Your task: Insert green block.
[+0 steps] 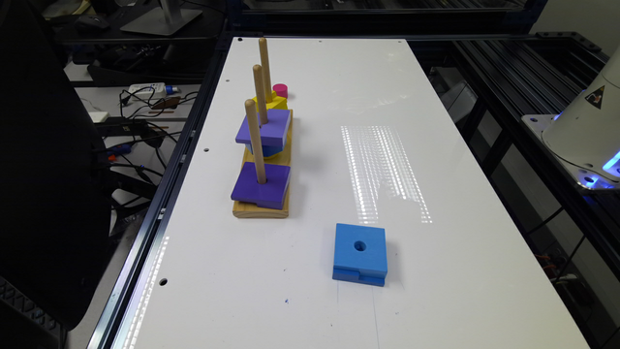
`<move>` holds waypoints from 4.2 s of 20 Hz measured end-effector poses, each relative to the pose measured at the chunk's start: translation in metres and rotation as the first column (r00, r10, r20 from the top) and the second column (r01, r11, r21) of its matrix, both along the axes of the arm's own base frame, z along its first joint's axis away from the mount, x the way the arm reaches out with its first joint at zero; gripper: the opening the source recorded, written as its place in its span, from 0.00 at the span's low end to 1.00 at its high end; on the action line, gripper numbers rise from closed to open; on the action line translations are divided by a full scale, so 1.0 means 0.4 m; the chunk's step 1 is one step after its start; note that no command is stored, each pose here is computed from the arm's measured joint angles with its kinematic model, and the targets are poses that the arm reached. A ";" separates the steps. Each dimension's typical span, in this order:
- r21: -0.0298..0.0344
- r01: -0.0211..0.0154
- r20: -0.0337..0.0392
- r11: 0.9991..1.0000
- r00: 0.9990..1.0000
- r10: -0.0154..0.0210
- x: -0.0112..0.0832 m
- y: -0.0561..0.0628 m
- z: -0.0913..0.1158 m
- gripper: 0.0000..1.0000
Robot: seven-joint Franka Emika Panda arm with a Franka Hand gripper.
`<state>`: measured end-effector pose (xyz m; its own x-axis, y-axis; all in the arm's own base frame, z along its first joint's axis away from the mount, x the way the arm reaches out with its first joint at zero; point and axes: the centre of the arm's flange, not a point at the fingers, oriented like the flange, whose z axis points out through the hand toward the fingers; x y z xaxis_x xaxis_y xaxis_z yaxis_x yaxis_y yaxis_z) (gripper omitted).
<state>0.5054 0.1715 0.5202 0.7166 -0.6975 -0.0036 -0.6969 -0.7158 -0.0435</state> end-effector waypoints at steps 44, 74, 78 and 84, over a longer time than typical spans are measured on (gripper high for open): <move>0.006 0.011 -0.005 1.000 1.000 -0.011 0.092 -0.056 -0.141 0.00; 0.013 0.012 0.015 1.000 1.000 -0.012 0.195 -0.132 -0.325 0.00; 0.012 0.012 0.016 1.000 1.000 -0.012 0.198 -0.134 -0.331 0.00; 0.012 0.012 0.016 1.000 1.000 -0.012 0.199 -0.136 -0.332 0.00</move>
<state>0.5850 0.1173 0.3874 0.7083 -0.7059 -0.0001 -0.7045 -0.7069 -0.0631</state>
